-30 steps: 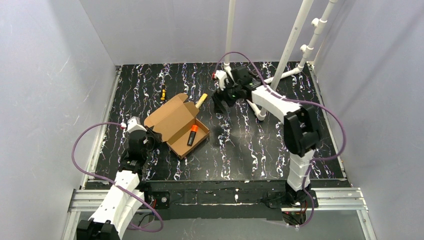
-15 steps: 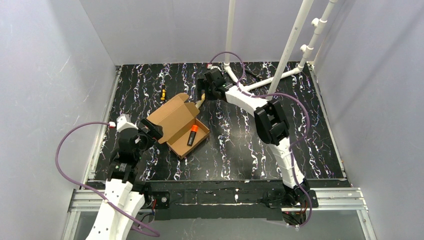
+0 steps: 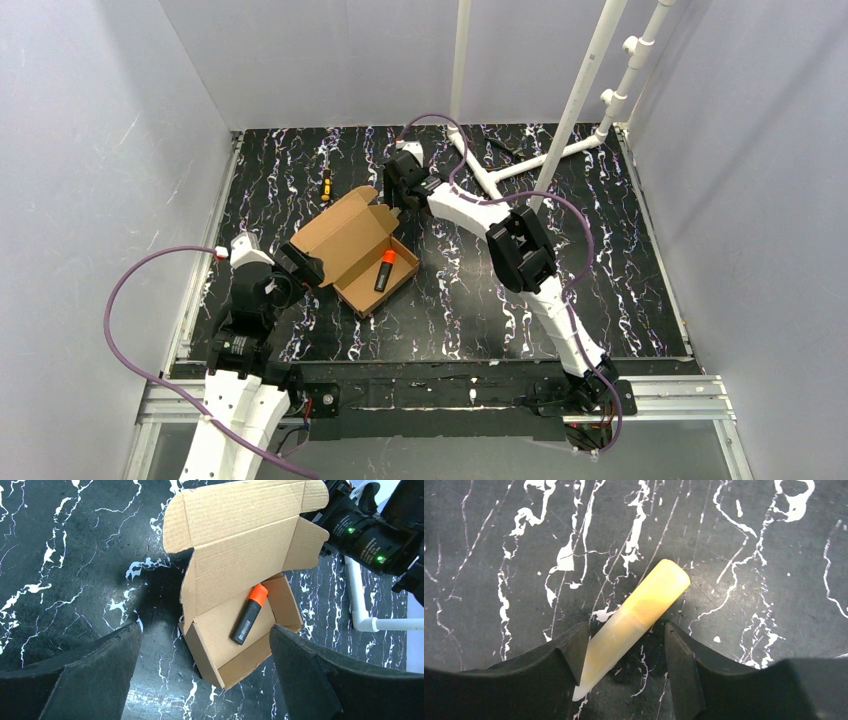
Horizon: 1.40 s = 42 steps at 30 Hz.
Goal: Fold the paper box
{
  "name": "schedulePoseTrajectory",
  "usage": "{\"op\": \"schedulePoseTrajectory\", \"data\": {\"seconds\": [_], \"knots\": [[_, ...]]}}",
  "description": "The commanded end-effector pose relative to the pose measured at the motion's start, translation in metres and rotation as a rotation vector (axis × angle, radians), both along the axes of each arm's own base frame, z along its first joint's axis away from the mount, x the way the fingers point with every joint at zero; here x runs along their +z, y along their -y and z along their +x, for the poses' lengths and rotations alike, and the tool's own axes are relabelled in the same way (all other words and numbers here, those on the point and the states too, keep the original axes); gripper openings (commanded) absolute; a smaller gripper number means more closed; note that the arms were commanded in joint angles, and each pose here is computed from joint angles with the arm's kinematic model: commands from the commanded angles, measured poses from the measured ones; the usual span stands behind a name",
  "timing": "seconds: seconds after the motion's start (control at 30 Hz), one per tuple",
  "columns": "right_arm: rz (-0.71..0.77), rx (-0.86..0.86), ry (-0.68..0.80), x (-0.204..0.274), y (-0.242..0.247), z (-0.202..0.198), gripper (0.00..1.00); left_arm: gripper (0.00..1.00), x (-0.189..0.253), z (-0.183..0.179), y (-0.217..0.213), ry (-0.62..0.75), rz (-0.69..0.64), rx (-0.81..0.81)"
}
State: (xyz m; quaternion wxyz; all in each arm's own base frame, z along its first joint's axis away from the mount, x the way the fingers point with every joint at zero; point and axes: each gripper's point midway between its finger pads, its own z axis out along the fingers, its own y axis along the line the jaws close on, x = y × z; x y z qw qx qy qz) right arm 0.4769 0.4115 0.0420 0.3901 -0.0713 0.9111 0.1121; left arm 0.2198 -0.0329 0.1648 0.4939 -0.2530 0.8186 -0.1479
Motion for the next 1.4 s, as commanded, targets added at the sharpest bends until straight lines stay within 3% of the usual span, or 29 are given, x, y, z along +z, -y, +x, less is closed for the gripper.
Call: {"op": "schedulePoseTrajectory", "data": {"seconds": [0.0, 0.33, 0.57, 0.77, 0.93, 1.1, 1.23, 1.37], "knots": [[-0.068, 0.003, 0.032, -0.002, 0.014, -0.002, 0.60, 0.98, 0.011, -0.004, 0.002, 0.024, -0.003, -0.017], [-0.066, 0.168, 0.018, 0.001, 0.048, -0.016, 0.26, 0.98, 0.011, -0.005, 0.021, 0.049, -0.096, -0.086], [-0.131, 0.335, 0.104, 0.037, 0.080, -0.031, 0.02, 0.98, 0.008, -0.001, 0.066, 0.087, -0.255, -0.289], [-0.126, 0.526, 0.151, 0.068, 0.105, -0.056, 0.01, 0.98, -0.007, 0.000, 0.077, 0.037, -0.333, -0.305], [-0.043, 0.964, 0.178, 0.085, 0.094, -0.118, 0.01, 0.98, -0.008, -0.002, 0.069, 0.030, -0.312, -0.265], [0.047, 1.282, 0.239, 0.112, 0.072, -0.158, 0.01, 0.98, -0.010, -0.006, 0.057, 0.017, -0.270, -0.205], [-0.073, 1.575, 0.266, 0.110, 0.050, -0.189, 0.01, 0.98, -0.016, -0.010, 0.045, -0.014, -0.244, -0.140], [-0.229, 1.760, 0.308, 0.103, 0.018, -0.214, 0.02, 0.98, -0.015, -0.013, 0.039, -0.029, -0.230, -0.106]]}}
